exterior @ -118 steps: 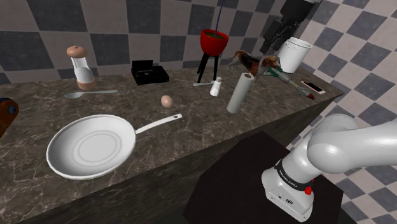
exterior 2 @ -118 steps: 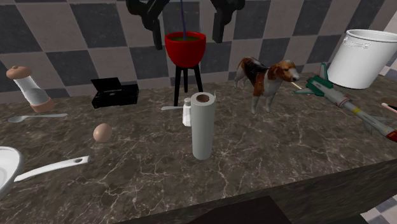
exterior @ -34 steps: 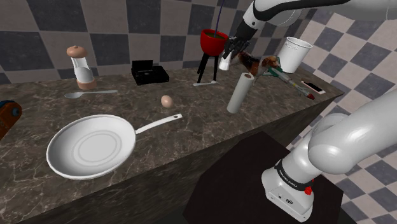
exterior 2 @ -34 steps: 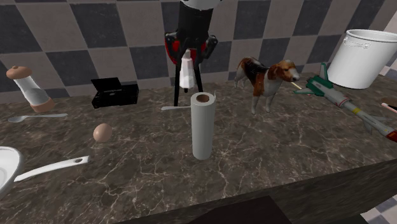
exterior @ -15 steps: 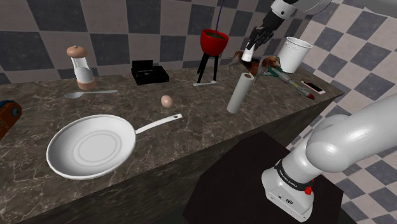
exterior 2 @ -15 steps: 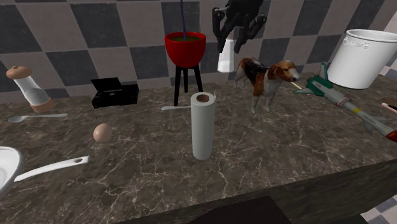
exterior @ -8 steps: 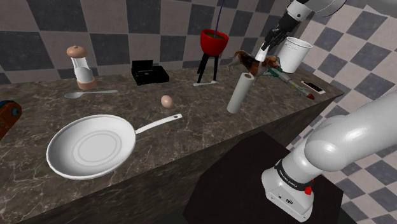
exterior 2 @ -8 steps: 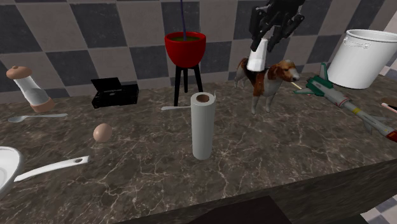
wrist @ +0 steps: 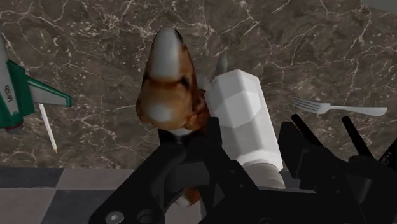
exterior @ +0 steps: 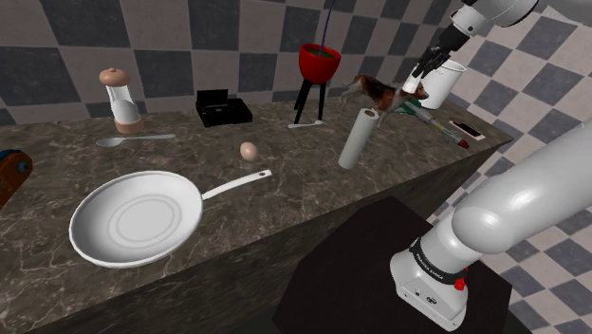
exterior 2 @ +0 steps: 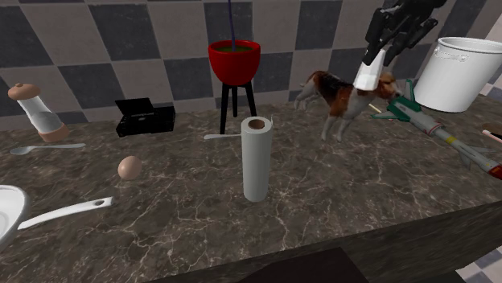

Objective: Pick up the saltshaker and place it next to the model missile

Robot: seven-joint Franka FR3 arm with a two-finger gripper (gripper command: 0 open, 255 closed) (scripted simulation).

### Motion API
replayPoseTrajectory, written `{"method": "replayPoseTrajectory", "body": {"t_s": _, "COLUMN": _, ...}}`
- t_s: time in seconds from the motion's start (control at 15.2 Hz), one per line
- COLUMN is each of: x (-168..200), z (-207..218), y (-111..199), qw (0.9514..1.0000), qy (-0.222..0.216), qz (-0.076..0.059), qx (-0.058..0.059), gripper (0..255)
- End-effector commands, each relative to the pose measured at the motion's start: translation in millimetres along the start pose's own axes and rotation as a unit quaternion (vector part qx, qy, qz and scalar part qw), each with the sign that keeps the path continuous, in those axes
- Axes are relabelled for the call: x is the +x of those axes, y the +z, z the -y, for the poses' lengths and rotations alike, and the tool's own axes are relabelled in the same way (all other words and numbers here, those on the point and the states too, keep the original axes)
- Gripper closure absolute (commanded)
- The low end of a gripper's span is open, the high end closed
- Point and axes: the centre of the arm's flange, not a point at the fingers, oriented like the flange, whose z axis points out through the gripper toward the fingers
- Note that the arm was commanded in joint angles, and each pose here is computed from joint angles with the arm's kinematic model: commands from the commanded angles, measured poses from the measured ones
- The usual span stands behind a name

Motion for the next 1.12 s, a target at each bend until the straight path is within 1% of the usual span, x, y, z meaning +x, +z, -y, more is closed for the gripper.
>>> {"method": "replayPoseTrajectory", "body": {"t_s": 0.0, "x": -3.8, "z": -27.3, "y": -1.8, "qw": 1.0, "qy": -0.001, "qz": 0.0, "qx": 0.0, "gripper": 255}}
{"method": "replayPoseTrajectory", "body": {"t_s": 0.2, "x": -12.2, "z": -67.0, "y": -8.9, "qw": 1.0, "qy": -0.001, "qz": 0.0, "qx": 0.0, "gripper": 255}}
{"method": "replayPoseTrajectory", "body": {"t_s": 1.06, "x": -28.8, "z": -75.5, "y": 57.1, "qw": 1.0, "qy": -0.001, "qz": 0.0, "qx": 0.0, "gripper": 255}}
